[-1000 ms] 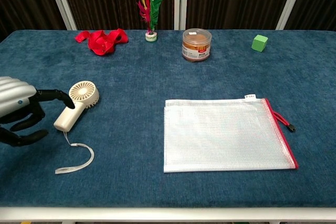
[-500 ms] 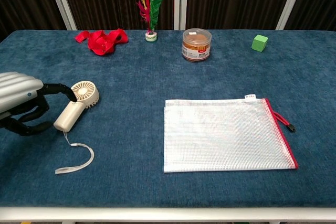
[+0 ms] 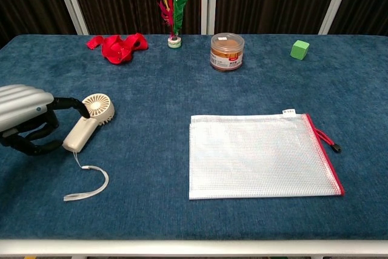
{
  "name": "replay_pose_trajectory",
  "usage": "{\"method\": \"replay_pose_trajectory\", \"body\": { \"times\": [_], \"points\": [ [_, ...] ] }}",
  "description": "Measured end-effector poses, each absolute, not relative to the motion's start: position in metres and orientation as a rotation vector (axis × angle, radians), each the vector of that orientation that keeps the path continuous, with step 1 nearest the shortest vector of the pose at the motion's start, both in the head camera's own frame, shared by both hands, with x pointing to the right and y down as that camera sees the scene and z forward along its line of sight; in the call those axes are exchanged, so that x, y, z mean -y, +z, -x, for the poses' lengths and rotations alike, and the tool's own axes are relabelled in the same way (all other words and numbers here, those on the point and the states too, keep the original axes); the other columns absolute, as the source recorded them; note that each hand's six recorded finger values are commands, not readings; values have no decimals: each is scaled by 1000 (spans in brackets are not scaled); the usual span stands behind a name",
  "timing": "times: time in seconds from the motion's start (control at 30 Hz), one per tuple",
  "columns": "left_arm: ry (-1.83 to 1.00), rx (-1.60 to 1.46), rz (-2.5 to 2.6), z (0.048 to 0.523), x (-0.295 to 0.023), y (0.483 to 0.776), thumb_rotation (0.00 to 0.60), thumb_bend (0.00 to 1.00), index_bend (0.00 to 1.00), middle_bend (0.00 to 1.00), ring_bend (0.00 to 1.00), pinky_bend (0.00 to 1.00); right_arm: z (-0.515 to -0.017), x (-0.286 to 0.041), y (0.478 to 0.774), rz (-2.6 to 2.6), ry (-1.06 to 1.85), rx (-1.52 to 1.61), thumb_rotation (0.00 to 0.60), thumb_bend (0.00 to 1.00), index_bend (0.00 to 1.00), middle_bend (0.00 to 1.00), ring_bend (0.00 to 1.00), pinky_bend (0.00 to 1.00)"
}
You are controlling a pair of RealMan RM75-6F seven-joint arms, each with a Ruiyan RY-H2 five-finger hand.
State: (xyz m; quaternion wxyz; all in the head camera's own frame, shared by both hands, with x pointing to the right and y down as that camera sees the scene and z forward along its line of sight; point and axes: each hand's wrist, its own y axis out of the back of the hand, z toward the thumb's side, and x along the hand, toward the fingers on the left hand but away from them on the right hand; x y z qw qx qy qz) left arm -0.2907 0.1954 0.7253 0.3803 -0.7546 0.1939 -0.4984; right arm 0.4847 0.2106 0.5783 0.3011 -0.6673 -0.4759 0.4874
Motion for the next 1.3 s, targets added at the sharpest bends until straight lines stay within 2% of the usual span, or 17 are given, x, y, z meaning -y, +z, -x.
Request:
{"method": "replay_pose_trajectory", "body": {
  "times": [1.3],
  "points": [
    [-1316, -498, 1920, 297, -193, 730, 600, 395, 240, 847, 849, 802, -484, -214, 581, 1782, 1307, 1244, 600, 315, 0, 0, 0, 0]
  ]
}}
